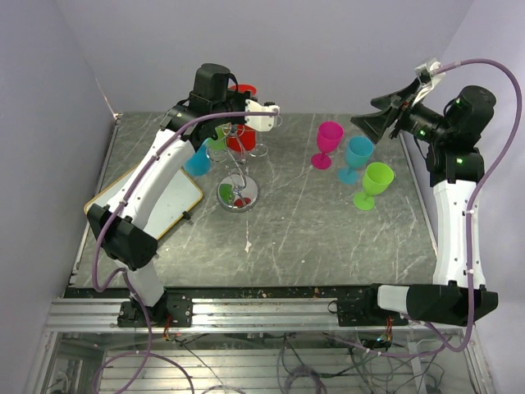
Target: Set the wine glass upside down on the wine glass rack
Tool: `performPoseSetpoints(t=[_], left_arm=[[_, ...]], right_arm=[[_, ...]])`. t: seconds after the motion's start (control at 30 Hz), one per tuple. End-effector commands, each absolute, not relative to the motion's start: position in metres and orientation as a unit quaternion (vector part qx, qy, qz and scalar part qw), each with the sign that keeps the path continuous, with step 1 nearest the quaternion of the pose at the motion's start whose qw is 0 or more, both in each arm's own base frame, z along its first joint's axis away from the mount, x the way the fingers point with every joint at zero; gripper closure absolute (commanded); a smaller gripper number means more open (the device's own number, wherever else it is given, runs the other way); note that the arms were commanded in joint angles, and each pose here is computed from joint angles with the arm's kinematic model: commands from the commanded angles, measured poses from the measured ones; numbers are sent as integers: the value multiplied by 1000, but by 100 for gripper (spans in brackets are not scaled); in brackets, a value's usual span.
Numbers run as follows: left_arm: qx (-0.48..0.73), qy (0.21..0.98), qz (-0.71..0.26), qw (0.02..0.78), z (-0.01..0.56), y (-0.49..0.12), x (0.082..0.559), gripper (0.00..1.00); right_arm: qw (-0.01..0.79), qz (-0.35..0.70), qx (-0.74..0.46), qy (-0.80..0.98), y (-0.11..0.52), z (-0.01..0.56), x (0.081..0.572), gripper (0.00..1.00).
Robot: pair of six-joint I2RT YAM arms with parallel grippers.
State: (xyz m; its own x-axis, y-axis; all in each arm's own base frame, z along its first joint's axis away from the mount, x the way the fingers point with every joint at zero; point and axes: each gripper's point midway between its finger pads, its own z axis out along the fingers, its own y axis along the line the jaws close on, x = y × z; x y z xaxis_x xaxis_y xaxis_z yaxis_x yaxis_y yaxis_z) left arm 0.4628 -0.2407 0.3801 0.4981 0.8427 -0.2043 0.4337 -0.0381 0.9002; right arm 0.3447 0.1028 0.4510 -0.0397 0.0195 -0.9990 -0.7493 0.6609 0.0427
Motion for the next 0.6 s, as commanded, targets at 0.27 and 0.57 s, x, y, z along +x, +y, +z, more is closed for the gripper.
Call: performPoseSetpoints(t=[0.27, 0.57], left_arm=[[650, 447, 192, 584, 421, -250, 460, 93], [631, 457, 186, 599, 422, -254, 467, 93]], right_arm=[[647, 312, -274, 639, 97, 461, 338, 15], [648, 320, -265, 638, 92, 461, 337, 15]])
